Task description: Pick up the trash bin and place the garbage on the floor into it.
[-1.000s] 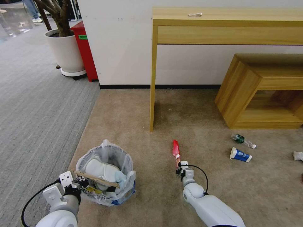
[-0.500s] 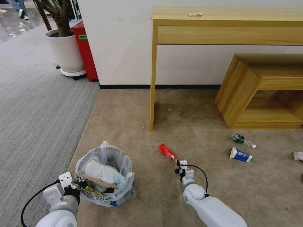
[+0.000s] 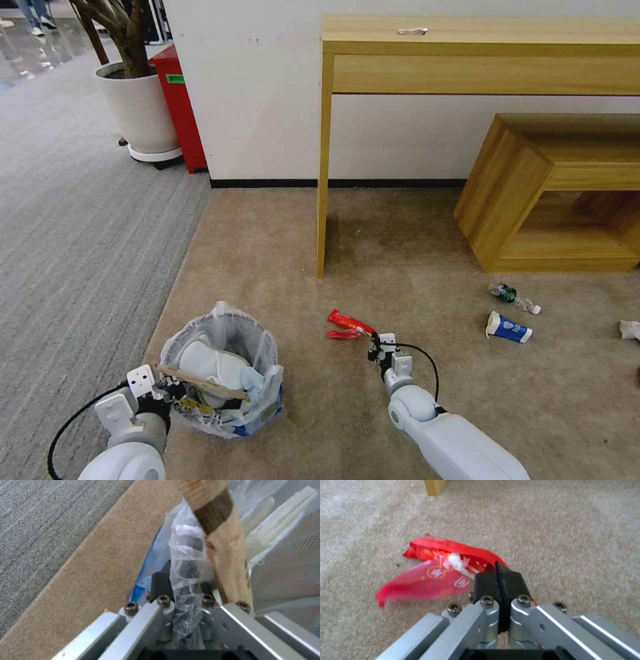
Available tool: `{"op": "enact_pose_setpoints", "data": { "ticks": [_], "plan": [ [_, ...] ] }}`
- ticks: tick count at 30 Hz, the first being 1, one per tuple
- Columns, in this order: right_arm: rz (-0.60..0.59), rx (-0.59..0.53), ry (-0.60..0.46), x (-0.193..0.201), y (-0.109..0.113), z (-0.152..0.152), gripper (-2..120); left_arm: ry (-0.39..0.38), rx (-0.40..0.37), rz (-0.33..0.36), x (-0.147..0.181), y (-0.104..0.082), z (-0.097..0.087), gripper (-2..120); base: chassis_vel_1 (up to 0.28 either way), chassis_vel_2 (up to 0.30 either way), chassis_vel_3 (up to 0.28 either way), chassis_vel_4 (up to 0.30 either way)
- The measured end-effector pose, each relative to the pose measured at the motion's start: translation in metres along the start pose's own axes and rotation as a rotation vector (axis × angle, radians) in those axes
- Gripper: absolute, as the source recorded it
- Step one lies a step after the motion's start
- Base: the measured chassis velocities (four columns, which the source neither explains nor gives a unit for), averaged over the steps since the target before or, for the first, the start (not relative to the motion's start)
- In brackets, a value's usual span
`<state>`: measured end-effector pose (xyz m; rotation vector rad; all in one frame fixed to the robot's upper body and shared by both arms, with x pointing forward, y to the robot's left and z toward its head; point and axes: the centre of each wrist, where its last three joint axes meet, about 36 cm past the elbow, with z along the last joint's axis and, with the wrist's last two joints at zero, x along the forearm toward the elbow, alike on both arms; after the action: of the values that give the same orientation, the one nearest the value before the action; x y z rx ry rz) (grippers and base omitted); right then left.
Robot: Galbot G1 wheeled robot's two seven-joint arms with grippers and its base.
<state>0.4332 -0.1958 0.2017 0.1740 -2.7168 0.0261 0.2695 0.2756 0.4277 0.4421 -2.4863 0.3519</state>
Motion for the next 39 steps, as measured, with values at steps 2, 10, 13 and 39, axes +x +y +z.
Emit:
{"op": "enact_pose_setpoints", "data": {
  "ticks": [2, 10, 13, 39],
  "plan": [
    [0.000, 0.006, -0.009, 0.001, -0.004, -0.003, 0, 0.000, 0.001, 0.001, -0.001, -0.001, 0.000, 0, 0.000, 0.000, 0.000, 0.000],
    [0.007, 0.027, -0.034, 0.006, -0.021, -0.013, 0, 0.010, 0.001, -0.002, -0.006, 0.000, 0.002, 0, 0.000, 0.000, 0.000, 0.000],
    [0.006, 0.041, -0.055, 0.011, -0.032, -0.023, 0, 0.015, 0.001, -0.003, -0.010, 0.000, 0.003, 0, 0.000, 0.000, 0.000, 0.000],
    [-0.040, 0.053, -0.220, 0.050, -0.052, -0.100, 0, 0.040, -0.007, -0.005, -0.025, -0.004, 0.012, 0, 0.000, 0.000, 0.000, 0.000]
  ]
}}
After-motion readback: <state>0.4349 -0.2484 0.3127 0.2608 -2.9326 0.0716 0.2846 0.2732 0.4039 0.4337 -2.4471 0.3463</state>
